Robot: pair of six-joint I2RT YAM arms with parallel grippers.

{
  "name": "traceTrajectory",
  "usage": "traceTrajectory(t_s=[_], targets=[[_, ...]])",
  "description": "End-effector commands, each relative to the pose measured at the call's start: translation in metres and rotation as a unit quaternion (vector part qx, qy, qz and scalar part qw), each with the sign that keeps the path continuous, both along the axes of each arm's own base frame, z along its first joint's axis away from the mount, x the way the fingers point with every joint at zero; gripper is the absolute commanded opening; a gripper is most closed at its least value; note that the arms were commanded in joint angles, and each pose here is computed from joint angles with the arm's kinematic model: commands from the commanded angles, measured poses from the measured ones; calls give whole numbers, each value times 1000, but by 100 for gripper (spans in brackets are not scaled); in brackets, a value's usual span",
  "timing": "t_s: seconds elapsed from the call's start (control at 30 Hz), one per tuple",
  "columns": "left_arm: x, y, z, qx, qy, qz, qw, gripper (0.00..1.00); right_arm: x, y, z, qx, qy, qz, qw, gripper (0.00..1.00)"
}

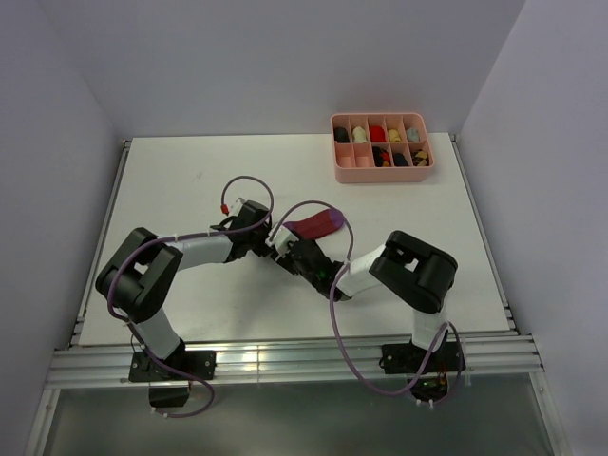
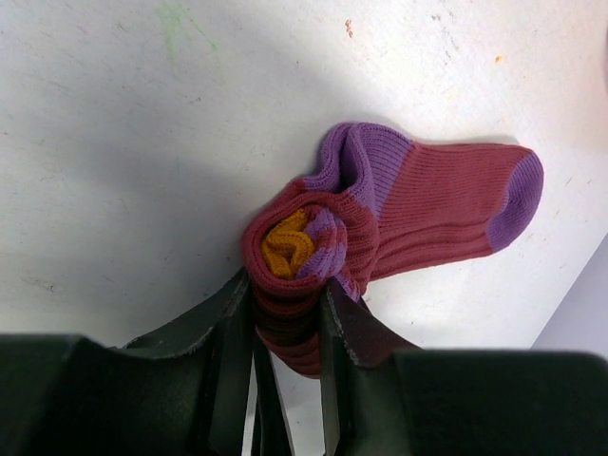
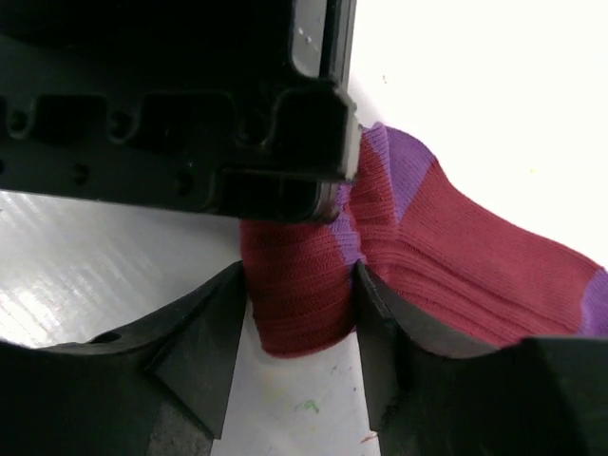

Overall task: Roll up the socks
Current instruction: Roll the sock at the center of the board.

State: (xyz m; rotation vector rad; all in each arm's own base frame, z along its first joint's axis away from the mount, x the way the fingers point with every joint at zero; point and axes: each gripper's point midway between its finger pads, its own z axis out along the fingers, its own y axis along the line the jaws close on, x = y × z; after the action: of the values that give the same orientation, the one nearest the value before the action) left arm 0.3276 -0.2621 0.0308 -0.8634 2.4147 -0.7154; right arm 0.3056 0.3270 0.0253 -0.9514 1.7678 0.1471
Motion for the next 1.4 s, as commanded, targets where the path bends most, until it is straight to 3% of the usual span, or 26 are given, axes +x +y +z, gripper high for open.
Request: traceTrajectory(t_s=[0.0, 0.03, 0.07, 0.17, 0.27, 0.5, 0.6, 0.83, 1.0, 1.37], targets=[[-37, 10, -23, 26, 60, -34, 997, 23, 0, 13, -2, 2, -3, 15, 1000, 52], [-36, 9, -22, 23, 59, -34, 997, 23, 0, 13, -3, 1, -1, 14, 1000, 46], [-37, 10, -21, 22, 60, -33, 997, 24, -1, 14, -4, 0, 4, 19, 1000, 32], [-36, 12, -17, 18, 54, -27, 998, 28, -7, 18, -4, 3, 20, 36, 999, 11], [-33, 21, -10, 12, 42, -7, 999, 38, -10, 19, -2, 10, 49, 48, 998, 0], [-28, 43, 11, -10, 5, 46, 999, 69, -26, 23, -5, 39, 182, 111, 976, 0], [-28, 52, 19, -18, -14, 71, 997, 74, -28, 25, -4, 55, 243, 130, 960, 0], [-33, 64, 28, -35, -40, 96, 994, 74, -25, 36, 0, 73, 361, 154, 917, 0], [-35, 60, 24, -44, -39, 88, 994, 73, -24, 37, -11, 94, 423, 139, 891, 0], [-26, 57, 13, -41, -40, 95, 994, 71, -23, 27, -29, 186, 552, 75, 809, 0]])
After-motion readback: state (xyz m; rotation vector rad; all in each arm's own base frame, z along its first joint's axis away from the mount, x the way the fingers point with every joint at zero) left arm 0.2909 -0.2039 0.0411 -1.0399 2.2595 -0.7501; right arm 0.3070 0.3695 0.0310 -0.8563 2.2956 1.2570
